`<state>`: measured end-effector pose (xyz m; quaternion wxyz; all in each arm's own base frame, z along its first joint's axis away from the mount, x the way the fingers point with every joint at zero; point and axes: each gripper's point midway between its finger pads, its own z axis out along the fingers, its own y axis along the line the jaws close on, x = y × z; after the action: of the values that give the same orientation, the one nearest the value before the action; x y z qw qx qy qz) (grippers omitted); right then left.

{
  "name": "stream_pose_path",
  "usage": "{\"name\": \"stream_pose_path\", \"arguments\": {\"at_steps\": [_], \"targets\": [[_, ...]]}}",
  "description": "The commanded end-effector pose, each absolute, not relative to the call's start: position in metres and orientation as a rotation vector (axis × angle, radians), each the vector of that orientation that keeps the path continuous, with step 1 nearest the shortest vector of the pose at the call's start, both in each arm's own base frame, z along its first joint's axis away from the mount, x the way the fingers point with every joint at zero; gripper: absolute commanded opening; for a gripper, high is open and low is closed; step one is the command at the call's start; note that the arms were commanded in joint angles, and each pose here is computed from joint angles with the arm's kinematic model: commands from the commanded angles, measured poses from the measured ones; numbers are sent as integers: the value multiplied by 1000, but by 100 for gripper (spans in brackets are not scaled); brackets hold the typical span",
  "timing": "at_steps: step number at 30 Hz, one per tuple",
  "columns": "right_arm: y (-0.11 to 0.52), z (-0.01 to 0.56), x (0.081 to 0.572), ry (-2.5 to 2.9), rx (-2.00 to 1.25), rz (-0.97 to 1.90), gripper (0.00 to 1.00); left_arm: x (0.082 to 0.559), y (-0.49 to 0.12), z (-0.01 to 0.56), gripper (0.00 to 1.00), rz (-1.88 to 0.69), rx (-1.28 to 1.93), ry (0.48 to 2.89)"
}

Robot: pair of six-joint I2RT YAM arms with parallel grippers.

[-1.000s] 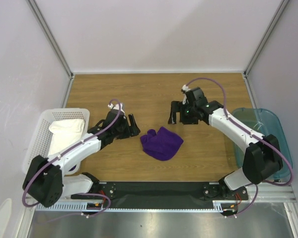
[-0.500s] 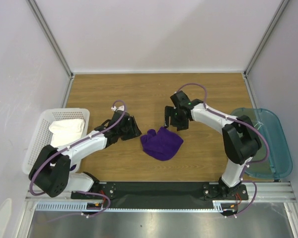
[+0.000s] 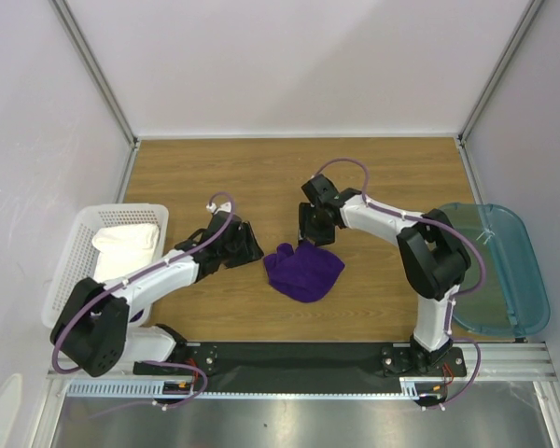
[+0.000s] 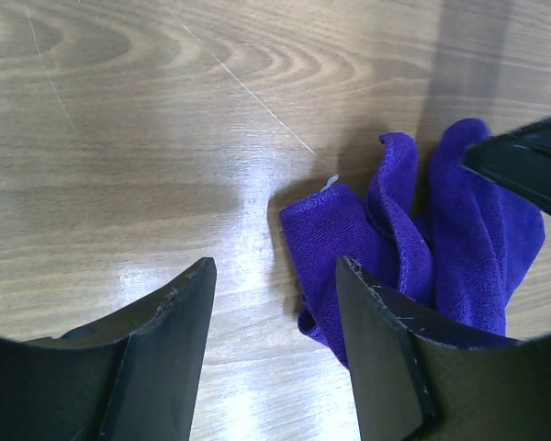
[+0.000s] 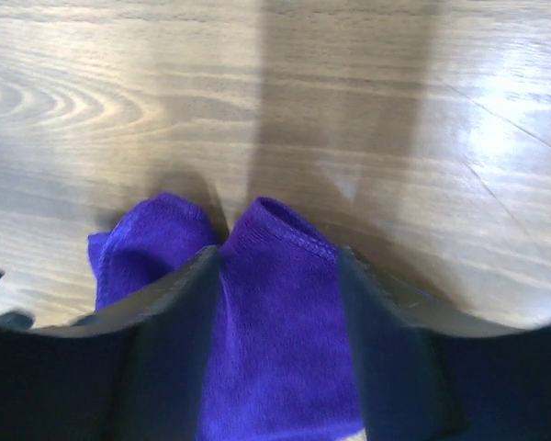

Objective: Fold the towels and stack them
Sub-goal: Flatten out the crumpled towel

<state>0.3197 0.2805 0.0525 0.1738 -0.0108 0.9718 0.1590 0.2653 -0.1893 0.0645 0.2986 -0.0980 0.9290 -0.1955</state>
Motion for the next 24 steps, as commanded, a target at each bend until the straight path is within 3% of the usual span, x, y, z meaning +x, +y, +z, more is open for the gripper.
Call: {"name": "stream_pose_path", "arguments": {"at_steps": [1, 3, 4, 9, 16, 24], "targets": [[291, 52, 330, 2737, -45, 438, 54, 269, -190, 78, 61, -533, -228, 2411], [289, 52, 332, 2746, -44, 407, 25, 271, -193, 82, 61, -550, -209, 2394], [286, 54, 332, 2743, -38, 390, 2, 271, -197, 83, 61, -578, -191, 2391], [262, 90, 337, 2643, -4, 286, 0, 277, -219, 86, 62, -700, -145, 2366], [231, 141, 319, 2483, 102, 331, 0, 291, -240, 74, 61, -677, -60, 2421], [182, 151, 281, 2396, 202, 310, 0, 304, -249, 65, 58, -643, -49, 2473]]}}
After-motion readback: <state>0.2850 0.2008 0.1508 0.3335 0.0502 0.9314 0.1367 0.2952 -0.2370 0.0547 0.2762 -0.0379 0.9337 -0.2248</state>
